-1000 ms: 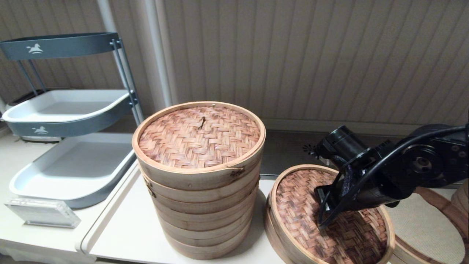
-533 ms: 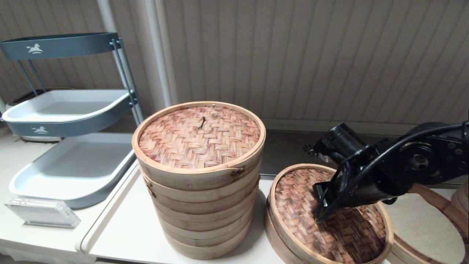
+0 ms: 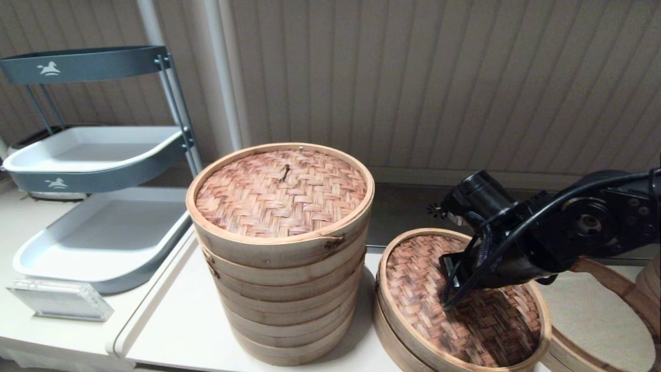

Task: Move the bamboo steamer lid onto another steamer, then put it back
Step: Put the steamer

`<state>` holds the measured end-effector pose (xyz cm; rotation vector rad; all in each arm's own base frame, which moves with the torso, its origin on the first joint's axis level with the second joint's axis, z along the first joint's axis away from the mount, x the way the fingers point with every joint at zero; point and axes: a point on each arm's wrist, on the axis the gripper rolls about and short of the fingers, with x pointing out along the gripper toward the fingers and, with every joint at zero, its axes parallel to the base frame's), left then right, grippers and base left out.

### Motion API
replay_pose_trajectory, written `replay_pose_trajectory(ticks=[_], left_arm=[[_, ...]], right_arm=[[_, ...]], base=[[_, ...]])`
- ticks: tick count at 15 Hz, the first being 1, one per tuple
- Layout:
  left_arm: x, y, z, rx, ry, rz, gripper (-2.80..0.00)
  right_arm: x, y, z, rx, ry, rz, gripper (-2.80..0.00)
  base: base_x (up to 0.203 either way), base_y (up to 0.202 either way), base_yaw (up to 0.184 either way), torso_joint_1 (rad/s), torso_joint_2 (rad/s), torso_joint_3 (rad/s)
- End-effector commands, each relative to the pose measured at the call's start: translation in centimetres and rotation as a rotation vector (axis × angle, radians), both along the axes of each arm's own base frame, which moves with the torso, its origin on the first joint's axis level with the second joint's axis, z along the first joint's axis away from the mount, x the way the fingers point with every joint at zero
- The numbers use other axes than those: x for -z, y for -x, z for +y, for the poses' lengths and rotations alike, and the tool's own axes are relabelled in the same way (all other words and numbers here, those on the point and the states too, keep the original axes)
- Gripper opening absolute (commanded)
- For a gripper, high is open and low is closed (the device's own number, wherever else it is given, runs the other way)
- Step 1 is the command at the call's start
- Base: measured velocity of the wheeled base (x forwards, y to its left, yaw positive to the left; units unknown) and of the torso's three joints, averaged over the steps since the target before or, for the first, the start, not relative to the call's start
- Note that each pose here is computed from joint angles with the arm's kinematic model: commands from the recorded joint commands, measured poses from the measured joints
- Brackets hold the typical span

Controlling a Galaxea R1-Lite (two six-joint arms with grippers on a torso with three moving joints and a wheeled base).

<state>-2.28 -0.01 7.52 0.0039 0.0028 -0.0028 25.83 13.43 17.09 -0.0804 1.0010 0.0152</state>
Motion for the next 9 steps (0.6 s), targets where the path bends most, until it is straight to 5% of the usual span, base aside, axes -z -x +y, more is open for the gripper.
replay_pose_trajectory(ticks=[1, 9], left_arm=[[0.07, -0.03, 0.0, 0.0, -0.001, 0.003, -2.8], [0.07, -0.03, 0.0, 0.0, -0.001, 0.003, -2.8]], right_arm=[[0.34, -0.24, 0.15, 0.001, 0.006, 0.01, -2.8], [0.96, -0.53, 0.26, 0.003, 0.016, 0.029, -2.8]], base=[[0.0, 0.0, 0.0, 0.0, 0.0, 0.0], [0.0, 0.0, 0.0, 0.0, 0.0, 0.0]])
